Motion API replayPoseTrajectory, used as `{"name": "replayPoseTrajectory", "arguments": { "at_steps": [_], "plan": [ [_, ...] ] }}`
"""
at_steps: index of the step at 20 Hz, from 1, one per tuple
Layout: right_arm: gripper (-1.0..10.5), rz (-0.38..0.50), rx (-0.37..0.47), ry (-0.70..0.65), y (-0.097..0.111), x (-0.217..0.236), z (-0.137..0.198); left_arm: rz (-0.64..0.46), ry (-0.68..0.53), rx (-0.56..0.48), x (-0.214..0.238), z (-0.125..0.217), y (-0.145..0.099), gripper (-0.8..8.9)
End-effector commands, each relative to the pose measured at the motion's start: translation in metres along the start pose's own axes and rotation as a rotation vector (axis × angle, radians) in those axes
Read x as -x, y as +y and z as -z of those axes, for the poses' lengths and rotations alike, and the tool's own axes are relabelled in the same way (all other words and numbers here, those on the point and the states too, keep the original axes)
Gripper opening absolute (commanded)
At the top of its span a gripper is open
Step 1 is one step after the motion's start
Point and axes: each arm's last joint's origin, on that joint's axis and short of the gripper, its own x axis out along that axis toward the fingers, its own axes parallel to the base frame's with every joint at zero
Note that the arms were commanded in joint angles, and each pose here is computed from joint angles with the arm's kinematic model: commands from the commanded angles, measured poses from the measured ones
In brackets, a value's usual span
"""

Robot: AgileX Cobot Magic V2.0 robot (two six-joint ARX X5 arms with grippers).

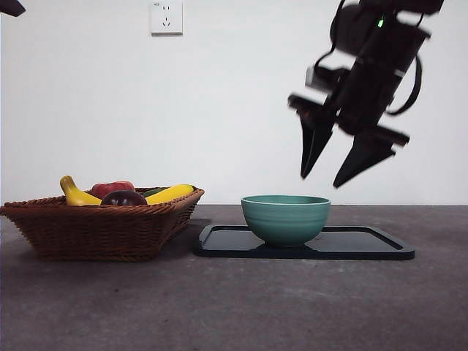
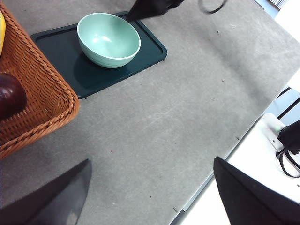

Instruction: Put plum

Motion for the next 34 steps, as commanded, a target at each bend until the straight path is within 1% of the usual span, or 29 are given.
{"name": "replayPoseTrajectory", "arguments": {
  "at_steps": [1,4,5,6,8,9,11,14,17,19,21,24,27,30,34],
  "plan": [
    [2.8,0.011,-0.002,0.013,-0.003,-0.021,-0.003,0.01,-0.01,-0.009,0.001,-0.003,-0.001,4.05],
    [2.8,0.037,-0.01,0.043,-0.009,-0.041,0.0,0.01,-0.01,-0.009,0.001,-0.003,-0.001,4.05],
    [2.5,0.038,-0.011,0.049,-0.01,-0.046,0.001,0.01,-0.01,-0.009,0.001,-0.003,-0.001,4.05],
    [2.1,0.038,-0.011,0.05,-0.011,-0.049,0.001,0.01,-0.01,-0.009,0.001,-0.003,-0.001,4.05],
    [0.6,0.037,-0.009,0.043,-0.011,-0.05,0.0,0.01,-0.01,-0.009,0.001,-0.003,-0.001,4.05],
    [0.0,0.033,-0.006,0.03,-0.011,-0.05,-0.001,0.01,-0.01,-0.009,0.001,-0.003,-0.001,4.05],
    [0.0,0.031,-0.003,0.013,-0.01,-0.046,-0.003,0.01,-0.01,-0.009,0.001,-0.003,-0.001,4.05],
    [0.0,0.022,0.007,-0.034,-0.004,-0.025,-0.008,0.01,-0.01,-0.009,0.001,-0.003,-0.001,4.04],
    [0.0,0.011,0.037,-0.079,0.007,0.015,-0.01,0.01,-0.01,-0.009,0.001,-0.003,-0.001,4.05],
    [0.0,-0.001,0.072,-0.081,0.016,0.045,-0.004,0.01,-0.011,-0.009,0.001,-0.003,-0.001,4.05],
    [0.0,-0.008,0.121,-0.077,0.027,0.076,0.005,0.01,-0.01,-0.009,0.001,-0.003,-0.001,4.05],
    [0.0,-0.037,0.168,-0.103,0.043,0.115,0.025,0.01,-0.01,-0.009,0.001,-0.003,-0.001,4.05],
    [0.0,-0.072,0.214,-0.126,0.053,0.135,0.057,0.01,-0.01,-0.009,0.001,-0.003,-0.001,4.05],
    [0.0,-0.1,0.231,-0.12,0.053,0.13,0.087,0.01,-0.003,-0.005,0.001,-0.003,-0.001,4.05],
    [0.0,-0.122,0.232,-0.057,0.05,0.095,0.12,0.009,0.008,0.001,0.001,-0.001,-0.001,4.05]
  ]
}}
